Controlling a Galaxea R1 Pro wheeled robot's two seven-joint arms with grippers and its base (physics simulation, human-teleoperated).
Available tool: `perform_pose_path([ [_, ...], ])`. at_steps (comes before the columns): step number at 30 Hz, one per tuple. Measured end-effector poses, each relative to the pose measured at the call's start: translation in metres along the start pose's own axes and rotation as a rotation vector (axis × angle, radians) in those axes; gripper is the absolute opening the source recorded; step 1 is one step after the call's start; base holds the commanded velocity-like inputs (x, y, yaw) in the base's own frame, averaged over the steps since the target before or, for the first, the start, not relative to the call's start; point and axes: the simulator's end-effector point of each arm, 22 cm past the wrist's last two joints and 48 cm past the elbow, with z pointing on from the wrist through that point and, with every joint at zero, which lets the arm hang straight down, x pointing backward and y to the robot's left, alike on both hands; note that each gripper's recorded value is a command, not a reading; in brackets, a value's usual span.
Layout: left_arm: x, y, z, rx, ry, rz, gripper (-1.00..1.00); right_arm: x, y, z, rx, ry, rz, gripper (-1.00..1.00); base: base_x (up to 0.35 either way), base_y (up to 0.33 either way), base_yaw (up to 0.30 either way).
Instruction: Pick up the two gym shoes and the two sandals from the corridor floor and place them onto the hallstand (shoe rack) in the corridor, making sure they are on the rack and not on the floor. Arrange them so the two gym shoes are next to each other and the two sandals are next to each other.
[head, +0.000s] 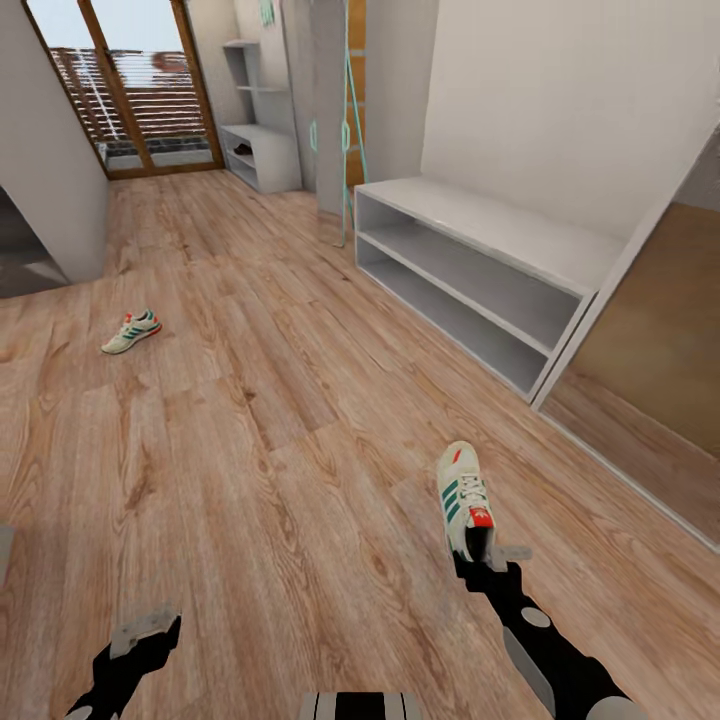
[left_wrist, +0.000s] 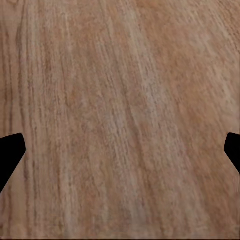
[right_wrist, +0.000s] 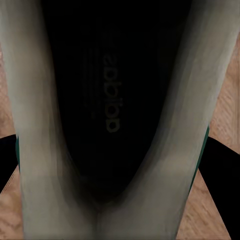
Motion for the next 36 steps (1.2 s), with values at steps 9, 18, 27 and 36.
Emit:
perform_pose_path([
  [9, 0.012, -0.001, -0.021, 0.006, 0.003, -0.004, 1.00, 0.000, -0.006, -0.017, -0.011, -0.050, -0.130, -1.00, 0.000, 0.000, -0.014],
  [18, 0.014, -0.004, -0.024, 0.012, 0.001, -0.002, 1.00, 0.064, -0.028, -0.036, 0.008, 0.033, -0.208, -1.00, 0.000, 0.000, -0.046],
  [27, 0.023, -0.001, -0.029, 0.007, 0.012, -0.007, 1.00, 0.084, -0.040, -0.052, 0.018, -0.005, -0.215, -1.00, 0.222, 0.000, -0.003],
  [36, 0.026, -0.005, -0.030, 0.015, 0.016, 0.000, 1.00, 0.095, -0.032, -0.058, -0.034, 0.006, -0.222, -1.00, 0.335, 0.000, 0.000],
])
